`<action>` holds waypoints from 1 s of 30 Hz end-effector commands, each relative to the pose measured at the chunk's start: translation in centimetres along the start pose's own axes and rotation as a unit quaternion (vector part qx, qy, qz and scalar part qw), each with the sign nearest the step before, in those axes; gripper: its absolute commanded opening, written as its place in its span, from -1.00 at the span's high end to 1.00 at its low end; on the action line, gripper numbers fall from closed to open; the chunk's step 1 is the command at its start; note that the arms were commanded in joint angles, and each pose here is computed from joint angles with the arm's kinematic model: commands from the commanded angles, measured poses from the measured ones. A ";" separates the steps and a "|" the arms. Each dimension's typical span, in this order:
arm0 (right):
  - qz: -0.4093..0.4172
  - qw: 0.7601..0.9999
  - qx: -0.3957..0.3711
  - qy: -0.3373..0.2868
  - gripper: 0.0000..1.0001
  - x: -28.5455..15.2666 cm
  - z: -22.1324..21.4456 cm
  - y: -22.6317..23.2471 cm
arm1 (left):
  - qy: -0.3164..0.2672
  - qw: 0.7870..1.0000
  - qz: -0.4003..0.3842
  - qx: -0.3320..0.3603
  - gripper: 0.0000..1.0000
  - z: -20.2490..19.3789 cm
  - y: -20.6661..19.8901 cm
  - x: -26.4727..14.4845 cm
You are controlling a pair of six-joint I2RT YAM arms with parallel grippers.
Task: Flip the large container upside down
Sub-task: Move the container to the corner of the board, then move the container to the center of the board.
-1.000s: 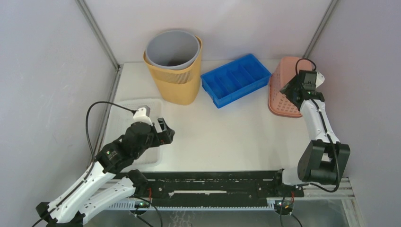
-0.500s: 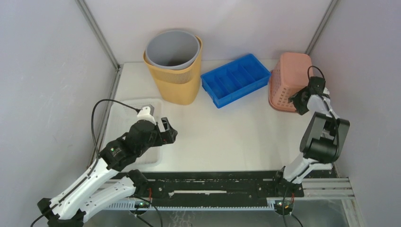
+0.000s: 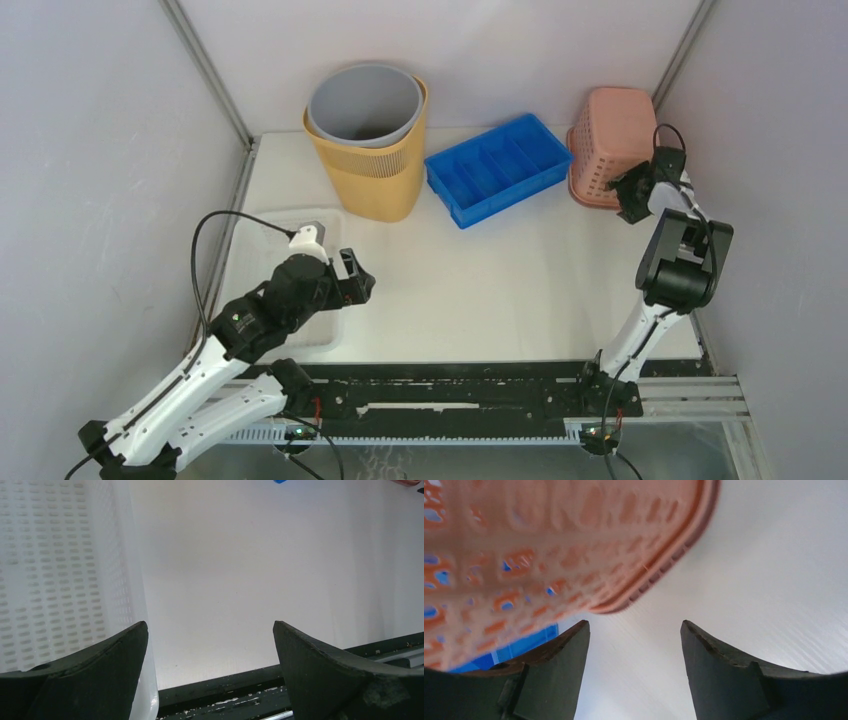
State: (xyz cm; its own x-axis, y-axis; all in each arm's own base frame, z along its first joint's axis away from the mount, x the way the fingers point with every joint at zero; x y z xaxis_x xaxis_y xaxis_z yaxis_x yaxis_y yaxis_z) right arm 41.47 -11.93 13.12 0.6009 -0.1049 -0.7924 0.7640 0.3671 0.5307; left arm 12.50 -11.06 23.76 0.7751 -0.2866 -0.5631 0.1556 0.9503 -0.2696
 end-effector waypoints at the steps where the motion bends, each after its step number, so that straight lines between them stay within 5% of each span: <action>1: 0.047 0.996 -0.007 -0.070 -0.53 -5.5 1.0 1.2 | -0.024 1.000 -0.013 0.000 -1.00 1.6 -0.6 -0.6; 7: 0.082 0.991 -0.059 -0.090 -0.54 -12.0 -1.4 1.1 | -0.023 1.000 -0.013 0.003 -1.00 1.8 -0.8 -0.4; 11: 0.125 0.976 -0.164 -0.075 -0.54 -14.7 -6.2 2.5 | -0.024 1.000 -0.012 0.003 -1.00 1.7 -0.7 -0.3; 17: 0.263 0.900 -0.345 0.042 -0.52 -15.3 -16.2 7.1 | -0.025 1.000 -0.012 0.001 -1.00 1.0 -0.3 -0.3; 23: 0.261 0.853 -0.447 0.071 -0.39 -13.8 -23.2 11.8 | -0.026 0.999 -0.020 -0.011 -1.00 0.0 0.3 -0.7; 30: 0.192 0.882 -0.425 0.063 -0.31 -9.3 -25.9 16.5 | -0.030 0.999 -0.025 -0.024 -1.00 -0.6 0.9 -1.5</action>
State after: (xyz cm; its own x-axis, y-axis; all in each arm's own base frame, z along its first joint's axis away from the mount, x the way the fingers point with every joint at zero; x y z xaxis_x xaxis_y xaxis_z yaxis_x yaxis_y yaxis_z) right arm 39.92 18.72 21.10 0.6661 0.3593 -0.6537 -0.0599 0.8993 0.4332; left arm 11.34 -9.95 24.28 0.8064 -0.3155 -0.5003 0.1708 0.9340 -0.3137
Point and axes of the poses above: each gripper's point midway between its finger pads, its own x axis out along the fingers, its own y axis along the line the jaws close on, z = x × y, the point moved 8 cm from there along -x, back along the fingers, and after that the axes turned 8 degrees about x, right-handed, at the moved point
